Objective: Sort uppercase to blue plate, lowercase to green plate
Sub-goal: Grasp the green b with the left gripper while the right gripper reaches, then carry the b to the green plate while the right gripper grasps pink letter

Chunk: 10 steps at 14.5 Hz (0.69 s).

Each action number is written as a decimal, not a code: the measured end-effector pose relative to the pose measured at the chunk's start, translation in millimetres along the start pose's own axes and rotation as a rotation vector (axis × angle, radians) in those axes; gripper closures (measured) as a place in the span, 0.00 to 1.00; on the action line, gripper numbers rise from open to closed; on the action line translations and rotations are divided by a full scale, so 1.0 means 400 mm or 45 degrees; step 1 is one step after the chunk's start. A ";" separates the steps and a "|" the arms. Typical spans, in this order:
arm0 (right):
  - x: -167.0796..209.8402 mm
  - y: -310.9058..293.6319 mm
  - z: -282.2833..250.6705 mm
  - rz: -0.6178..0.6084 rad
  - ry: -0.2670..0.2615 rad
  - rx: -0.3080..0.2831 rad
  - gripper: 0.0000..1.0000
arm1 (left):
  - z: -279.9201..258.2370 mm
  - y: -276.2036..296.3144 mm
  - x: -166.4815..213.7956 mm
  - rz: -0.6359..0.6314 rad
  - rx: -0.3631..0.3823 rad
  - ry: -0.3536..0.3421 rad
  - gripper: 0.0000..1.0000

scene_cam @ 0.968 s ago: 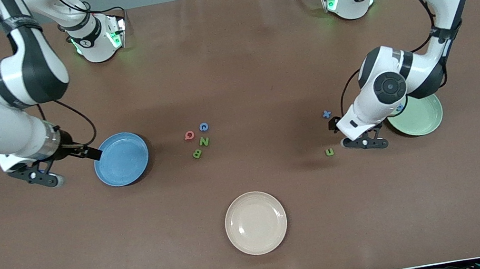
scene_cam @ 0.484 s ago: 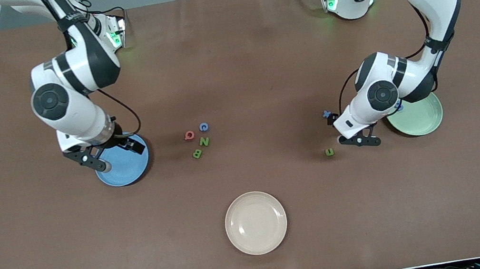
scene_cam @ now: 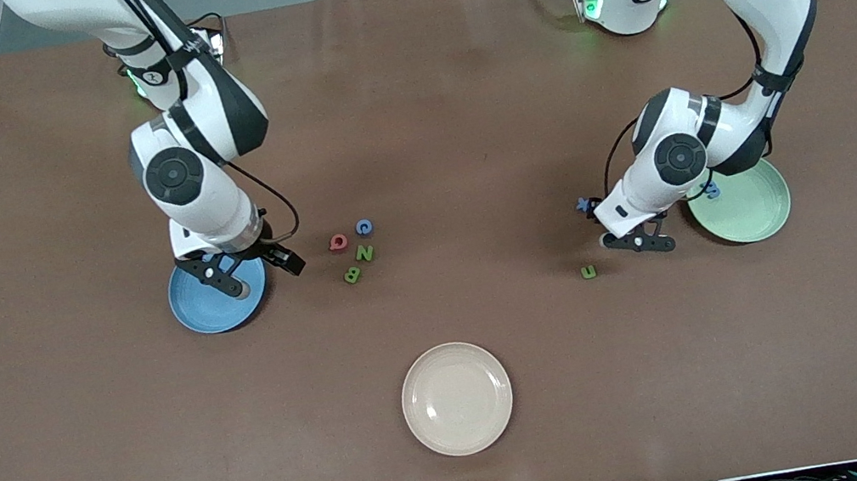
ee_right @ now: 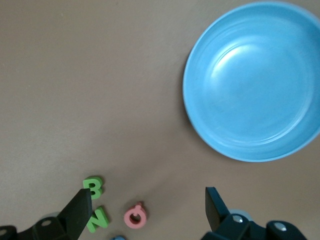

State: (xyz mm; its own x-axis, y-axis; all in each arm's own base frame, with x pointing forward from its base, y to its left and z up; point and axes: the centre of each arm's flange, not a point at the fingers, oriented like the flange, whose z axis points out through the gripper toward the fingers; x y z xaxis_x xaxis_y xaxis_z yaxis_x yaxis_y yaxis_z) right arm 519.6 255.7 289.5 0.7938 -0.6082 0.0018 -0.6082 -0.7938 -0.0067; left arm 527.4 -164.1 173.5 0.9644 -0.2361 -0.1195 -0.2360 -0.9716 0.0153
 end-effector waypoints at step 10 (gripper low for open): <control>-0.127 -0.029 0.207 0.032 0.000 -0.031 0.03 | -0.010 -0.004 0.002 -0.007 0.007 0.011 0.72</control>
State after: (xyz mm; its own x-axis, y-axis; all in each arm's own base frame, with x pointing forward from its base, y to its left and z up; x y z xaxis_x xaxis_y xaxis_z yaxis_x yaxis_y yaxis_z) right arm 486.8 296.2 206.7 0.7785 -0.6277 0.0023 -0.6276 -0.7783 0.0177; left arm 529.0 -162.7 177.2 0.9667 -0.2306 -0.1111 -0.2310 -0.9729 0.0094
